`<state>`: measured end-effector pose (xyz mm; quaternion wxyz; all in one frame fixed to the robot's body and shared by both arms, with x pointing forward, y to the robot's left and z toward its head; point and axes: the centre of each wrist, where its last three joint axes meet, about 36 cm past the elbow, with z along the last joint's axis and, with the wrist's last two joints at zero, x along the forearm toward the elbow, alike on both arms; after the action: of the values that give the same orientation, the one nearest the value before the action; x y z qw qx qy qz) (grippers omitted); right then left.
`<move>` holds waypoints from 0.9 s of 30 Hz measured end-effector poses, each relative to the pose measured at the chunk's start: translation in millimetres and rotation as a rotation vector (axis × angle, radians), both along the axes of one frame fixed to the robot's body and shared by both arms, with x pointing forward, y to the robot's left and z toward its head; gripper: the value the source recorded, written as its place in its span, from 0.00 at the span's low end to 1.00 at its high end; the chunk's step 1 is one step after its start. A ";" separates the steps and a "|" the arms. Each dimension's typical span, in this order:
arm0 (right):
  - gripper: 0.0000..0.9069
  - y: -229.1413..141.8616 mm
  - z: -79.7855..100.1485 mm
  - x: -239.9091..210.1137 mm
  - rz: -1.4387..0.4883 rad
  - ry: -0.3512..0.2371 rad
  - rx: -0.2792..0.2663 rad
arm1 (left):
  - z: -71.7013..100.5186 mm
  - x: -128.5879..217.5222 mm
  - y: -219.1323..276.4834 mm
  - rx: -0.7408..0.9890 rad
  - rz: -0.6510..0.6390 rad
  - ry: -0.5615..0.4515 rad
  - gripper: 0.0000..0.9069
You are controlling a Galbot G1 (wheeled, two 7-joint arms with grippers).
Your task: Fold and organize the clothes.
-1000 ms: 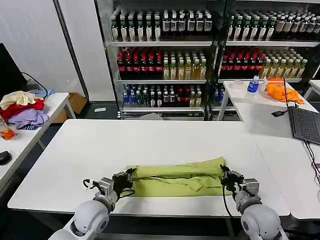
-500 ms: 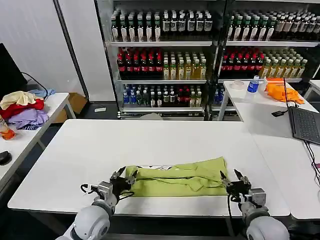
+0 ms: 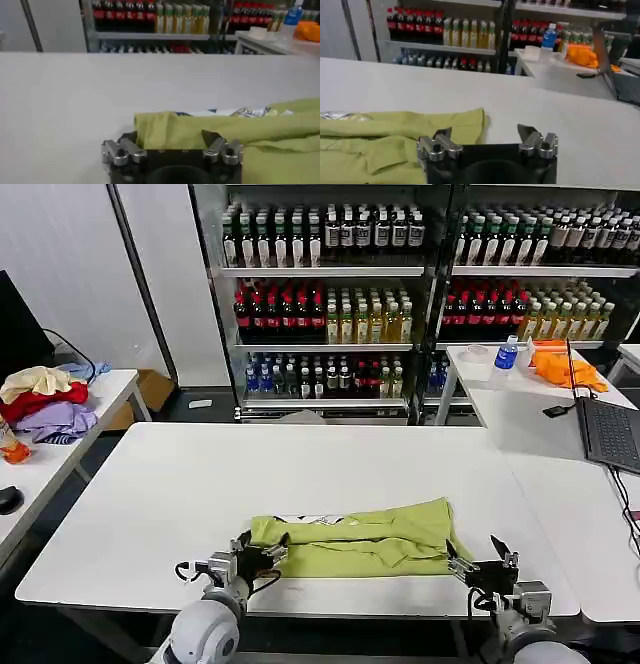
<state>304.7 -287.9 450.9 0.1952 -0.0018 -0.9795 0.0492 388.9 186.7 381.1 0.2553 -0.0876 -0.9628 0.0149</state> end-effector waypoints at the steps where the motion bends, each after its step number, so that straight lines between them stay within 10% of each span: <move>1: 1.00 -0.2 0.6 -0.7 -0.001 -0.001 -0.001 | -0.7 -0.3 -0.7 -0.008 0.004 0.004 0.02; 27: 1.00 -3.2 9.0 1.2 -0.010 -0.026 0.003 | 24.4 11.5 78.0 -0.087 0.137 0.009 0.02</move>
<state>305.9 -291.1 460.0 0.1827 -0.0069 -0.9820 0.0466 400.4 264.7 405.5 0.2538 -0.0325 -0.9638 0.0746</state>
